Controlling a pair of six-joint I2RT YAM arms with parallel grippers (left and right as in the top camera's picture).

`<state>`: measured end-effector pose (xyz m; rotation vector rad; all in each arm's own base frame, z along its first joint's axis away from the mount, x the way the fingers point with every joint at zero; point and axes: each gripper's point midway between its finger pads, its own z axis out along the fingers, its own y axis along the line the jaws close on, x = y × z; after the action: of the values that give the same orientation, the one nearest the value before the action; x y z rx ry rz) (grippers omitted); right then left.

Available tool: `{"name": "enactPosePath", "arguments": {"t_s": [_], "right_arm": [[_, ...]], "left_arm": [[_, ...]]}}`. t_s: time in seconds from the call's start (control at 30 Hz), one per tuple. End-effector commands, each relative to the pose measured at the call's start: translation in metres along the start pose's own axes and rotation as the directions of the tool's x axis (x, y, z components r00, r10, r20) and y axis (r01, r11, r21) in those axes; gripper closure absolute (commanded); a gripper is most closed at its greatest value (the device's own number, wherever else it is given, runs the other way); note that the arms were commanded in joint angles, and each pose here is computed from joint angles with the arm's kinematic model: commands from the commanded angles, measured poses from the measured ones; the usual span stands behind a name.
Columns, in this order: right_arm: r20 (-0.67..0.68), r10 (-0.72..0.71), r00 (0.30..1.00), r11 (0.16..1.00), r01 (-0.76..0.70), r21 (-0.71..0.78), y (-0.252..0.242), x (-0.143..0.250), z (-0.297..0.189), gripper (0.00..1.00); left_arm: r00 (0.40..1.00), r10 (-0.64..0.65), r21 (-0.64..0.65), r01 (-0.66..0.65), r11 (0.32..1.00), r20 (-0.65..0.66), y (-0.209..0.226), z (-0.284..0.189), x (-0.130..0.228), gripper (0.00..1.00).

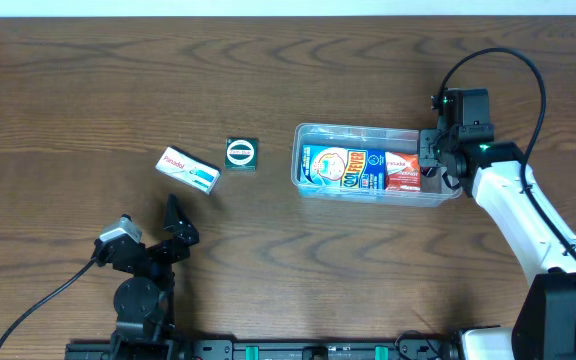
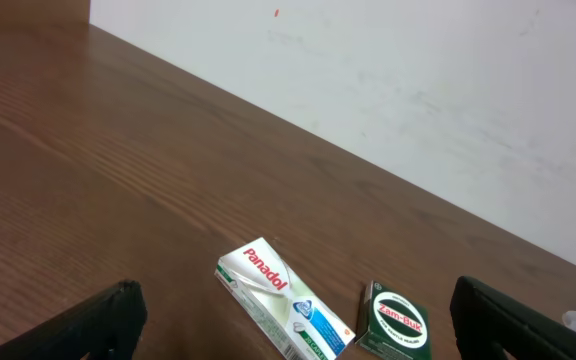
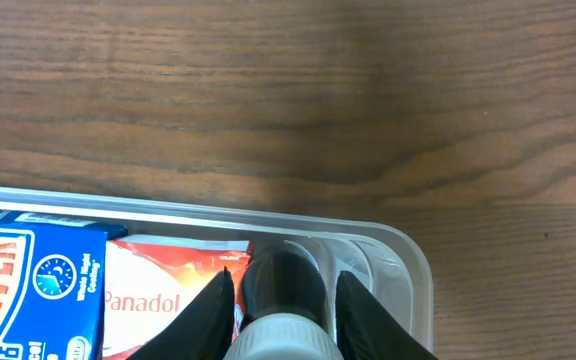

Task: Pack container
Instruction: 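Lower the bottle into the container beside the red box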

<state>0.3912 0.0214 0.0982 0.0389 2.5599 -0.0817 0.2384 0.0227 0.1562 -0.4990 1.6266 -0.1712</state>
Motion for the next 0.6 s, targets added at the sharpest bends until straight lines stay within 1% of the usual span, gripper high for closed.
{"name": "enactPosePath", "arguments": {"t_s": [0.0, 0.3, 0.57], "right_arm": [[0.009, 0.002, 1.0, 1.0, -0.002, -0.01, 0.004, -0.0013, -0.0036, 0.67], [-0.021, -0.002, 1.0, 1.0, 0.002, -0.006, 0.0031, 0.0063, -0.0035, 0.62], [-0.002, -0.007, 1.0, 1.0, 0.007, -0.008, 0.0035, 0.0015, -0.0042, 0.61]], "left_arm": [[1.0, 0.022, -0.031, -0.023, 0.999, -0.02, 0.0092, 0.0024, 0.0117, 0.02], [1.0, 0.022, -0.031, -0.023, 0.999, -0.02, 0.0092, 0.0024, 0.0117, 0.02], [1.0, 0.022, -0.031, -0.023, 0.999, -0.02, 0.0092, 0.0024, 0.0117, 0.02]]}}
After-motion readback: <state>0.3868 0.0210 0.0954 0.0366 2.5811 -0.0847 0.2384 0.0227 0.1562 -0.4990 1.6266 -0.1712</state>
